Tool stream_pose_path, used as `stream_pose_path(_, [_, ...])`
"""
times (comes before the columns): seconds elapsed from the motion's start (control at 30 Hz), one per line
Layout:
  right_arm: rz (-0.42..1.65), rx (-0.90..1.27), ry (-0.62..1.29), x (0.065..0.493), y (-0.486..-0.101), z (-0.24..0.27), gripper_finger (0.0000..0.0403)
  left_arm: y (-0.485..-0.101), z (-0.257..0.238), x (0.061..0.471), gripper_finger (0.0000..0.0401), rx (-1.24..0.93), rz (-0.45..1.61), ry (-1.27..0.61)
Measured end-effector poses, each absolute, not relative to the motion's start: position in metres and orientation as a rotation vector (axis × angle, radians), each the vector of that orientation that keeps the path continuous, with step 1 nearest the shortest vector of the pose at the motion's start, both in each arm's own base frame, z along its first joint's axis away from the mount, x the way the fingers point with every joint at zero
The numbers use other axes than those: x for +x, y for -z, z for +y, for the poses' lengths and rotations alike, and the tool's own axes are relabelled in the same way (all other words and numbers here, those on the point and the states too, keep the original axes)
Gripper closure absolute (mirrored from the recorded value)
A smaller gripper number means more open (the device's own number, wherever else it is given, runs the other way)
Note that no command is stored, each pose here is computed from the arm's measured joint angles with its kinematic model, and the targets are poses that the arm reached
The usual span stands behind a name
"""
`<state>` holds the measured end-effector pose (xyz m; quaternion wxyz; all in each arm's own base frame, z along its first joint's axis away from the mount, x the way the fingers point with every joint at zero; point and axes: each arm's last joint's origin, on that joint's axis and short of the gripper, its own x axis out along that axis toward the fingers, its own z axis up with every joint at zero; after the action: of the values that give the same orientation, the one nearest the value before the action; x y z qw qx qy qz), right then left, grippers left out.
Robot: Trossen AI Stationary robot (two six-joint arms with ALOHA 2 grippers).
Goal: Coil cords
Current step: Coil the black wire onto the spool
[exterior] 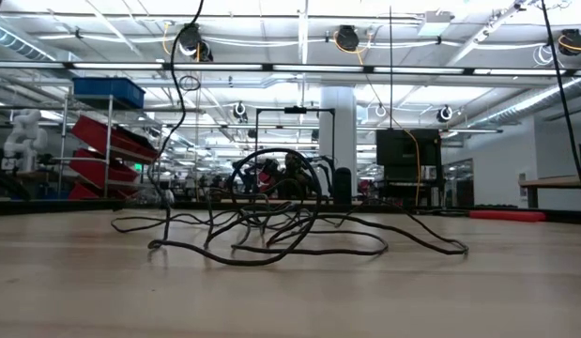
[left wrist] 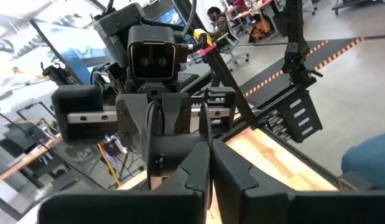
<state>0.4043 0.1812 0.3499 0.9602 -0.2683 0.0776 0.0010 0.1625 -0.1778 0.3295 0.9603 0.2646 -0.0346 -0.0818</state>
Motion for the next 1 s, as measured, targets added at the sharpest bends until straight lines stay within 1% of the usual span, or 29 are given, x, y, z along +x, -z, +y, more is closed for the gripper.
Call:
stream_pose_path(0.3, [0.152, -0.549, -0.011, 0.404, -0.350, 0.182, 0.0403, -0.330, -0.178, 0.162, 0.0308, 0.530, -0.070, 0.168])
stream_pose_path(0.47, [0.159, -0.561, 0.021, 0.403, -0.351, 0.182, 0.0402, -0.331, -0.179, 0.160, 0.0282, 0.520, -0.079, 0.167])
stream_pose_path(0.67, [0.159, -0.576, 0.012, 0.397, -0.354, 0.188, 0.0402, -0.331, -0.181, 0.158, 0.0273, 0.521, -0.083, 0.170])
stream_pose_path(0.83, [0.156, -0.580, 0.038, 0.382, -0.368, 0.193, 0.0402, -0.331, -0.182, 0.155, 0.0273, 0.526, -0.078, 0.154])
stream_pose_path(1.0, [0.151, -0.584, 0.009, 0.367, -0.378, 0.200, 0.0402, -0.331, -0.183, 0.155, 0.0273, 0.520, -0.080, 0.155])
